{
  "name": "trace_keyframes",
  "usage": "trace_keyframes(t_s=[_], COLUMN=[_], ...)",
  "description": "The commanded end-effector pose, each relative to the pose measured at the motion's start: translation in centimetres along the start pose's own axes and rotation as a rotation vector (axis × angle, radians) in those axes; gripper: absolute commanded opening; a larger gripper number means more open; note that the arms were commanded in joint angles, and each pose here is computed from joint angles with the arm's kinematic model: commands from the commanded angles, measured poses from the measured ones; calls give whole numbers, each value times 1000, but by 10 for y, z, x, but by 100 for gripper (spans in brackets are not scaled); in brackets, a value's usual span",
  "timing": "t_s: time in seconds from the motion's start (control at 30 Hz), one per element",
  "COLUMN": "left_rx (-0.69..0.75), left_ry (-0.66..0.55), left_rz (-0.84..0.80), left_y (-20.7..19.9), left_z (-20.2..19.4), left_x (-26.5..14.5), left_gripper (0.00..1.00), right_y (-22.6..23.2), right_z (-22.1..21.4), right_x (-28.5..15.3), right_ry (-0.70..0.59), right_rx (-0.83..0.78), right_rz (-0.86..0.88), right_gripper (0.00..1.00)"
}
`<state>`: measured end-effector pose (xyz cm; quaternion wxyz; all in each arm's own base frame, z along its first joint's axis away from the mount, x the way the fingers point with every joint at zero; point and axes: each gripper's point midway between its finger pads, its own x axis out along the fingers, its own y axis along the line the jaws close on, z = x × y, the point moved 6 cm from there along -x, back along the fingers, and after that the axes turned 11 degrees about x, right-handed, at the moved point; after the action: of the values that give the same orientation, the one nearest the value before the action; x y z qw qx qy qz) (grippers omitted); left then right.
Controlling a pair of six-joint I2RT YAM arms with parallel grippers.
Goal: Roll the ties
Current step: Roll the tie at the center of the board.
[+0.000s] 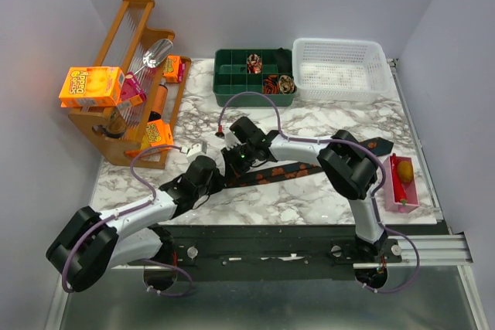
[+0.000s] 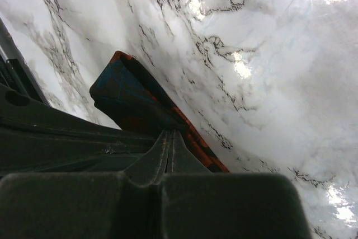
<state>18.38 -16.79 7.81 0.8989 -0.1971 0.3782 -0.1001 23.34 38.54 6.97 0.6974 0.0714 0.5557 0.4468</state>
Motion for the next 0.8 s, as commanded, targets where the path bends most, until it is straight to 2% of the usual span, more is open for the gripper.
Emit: trace_keyframes(t_s=[0.0, 0.03, 0.13, 0.17, 0.23, 0.27, 0.33, 0.37, 0.5, 0.77], left_rx=[0, -2, 1, 5, 11, 15, 17, 11, -39, -205], left_ry=[-26, -33, -47, -53, -66, -73, -76, -73, -43, -15], left_rz=[-54, -60, -56, -51, -15, -3, 38, 55, 86, 51], left_y=[-8, -9, -10, -9, -6, -5, 0, 3, 18, 48], left_z=[5, 7, 11, 14, 19, 21, 25, 27, 22, 8], left_x=[-6, -8, -13, -15, -22, -25, -32, -33, -40, -37], left_gripper=[0, 0, 9, 17, 25, 35, 42, 51, 63, 64], right_y=[5, 3, 1, 0, 0, -1, 0, -1, -1, -2], right_z=[-9, -9, -12, -12, -13, -13, -13, -13, -14, -16], right_x=[13, 13, 16, 16, 17, 18, 18, 18, 17, 15], right_ry=[37, 36, 43, 41, 45, 46, 45, 46, 43, 42], right_rx=[0, 2, 9, 10, 9, 14, 12, 11, 12, 10], right_rz=[34, 32, 27, 26, 24, 23, 26, 26, 19, 12], right_gripper=[0, 0, 0, 0, 0, 0, 0, 0, 0, 1])
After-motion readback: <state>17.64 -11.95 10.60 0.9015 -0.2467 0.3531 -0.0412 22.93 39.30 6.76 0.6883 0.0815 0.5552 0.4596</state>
